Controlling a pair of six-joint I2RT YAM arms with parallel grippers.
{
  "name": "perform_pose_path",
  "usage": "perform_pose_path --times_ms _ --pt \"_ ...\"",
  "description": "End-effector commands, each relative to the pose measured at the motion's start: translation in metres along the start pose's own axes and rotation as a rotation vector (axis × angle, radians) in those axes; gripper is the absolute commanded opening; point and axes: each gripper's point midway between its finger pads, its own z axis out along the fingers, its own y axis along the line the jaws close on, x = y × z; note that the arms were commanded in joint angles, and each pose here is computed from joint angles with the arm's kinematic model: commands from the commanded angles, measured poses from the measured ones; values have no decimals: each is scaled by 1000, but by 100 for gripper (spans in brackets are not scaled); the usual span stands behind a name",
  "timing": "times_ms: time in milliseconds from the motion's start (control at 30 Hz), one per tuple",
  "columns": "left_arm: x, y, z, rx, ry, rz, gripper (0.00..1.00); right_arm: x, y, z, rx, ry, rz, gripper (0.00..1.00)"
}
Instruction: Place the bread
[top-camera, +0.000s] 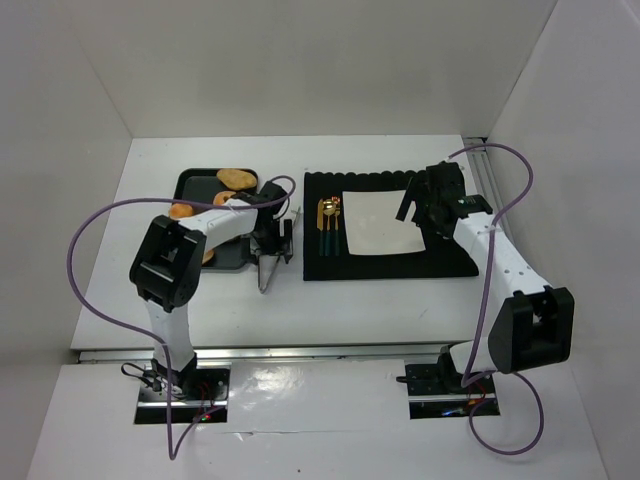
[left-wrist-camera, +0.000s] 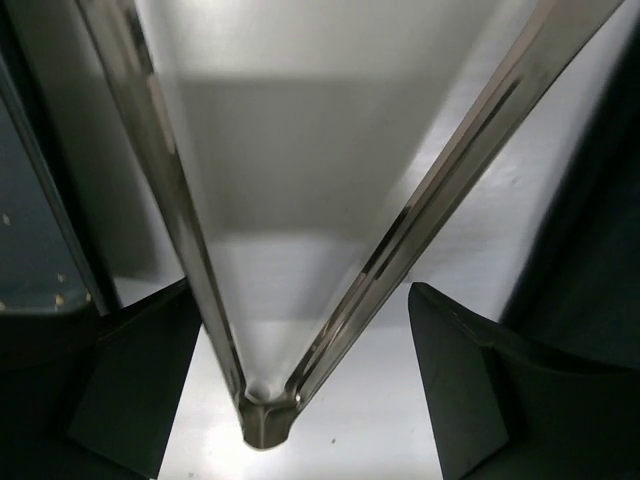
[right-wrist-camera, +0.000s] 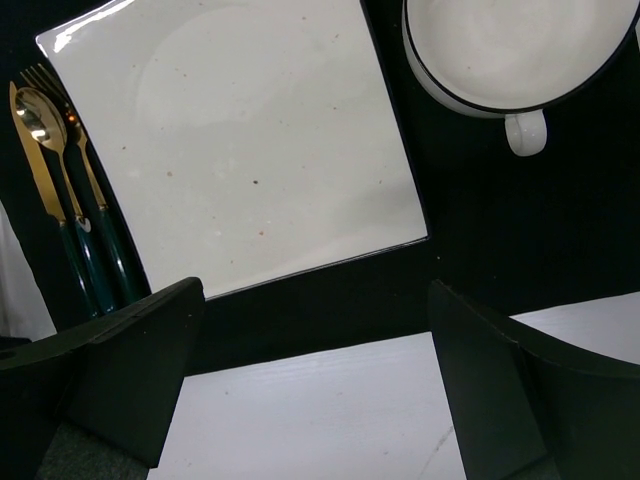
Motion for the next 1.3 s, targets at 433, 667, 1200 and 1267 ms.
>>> perform_pose_path --times_ms 433,667,1200,1267 --pt "-45 -17 11 22 -144 38 59 -17 11 8 -36 -49 26 100" --pt "-83 -3 -53 -76 -281 83 23 -13 13 12 -33 -30 16 100" --pt "-108 94 -173 -48 -311 -190 34 -29 32 8 -73 -55 8 100" --pt "-108 116 -176 -49 -306 -272 42 -26 33 11 -78 -40 6 100"
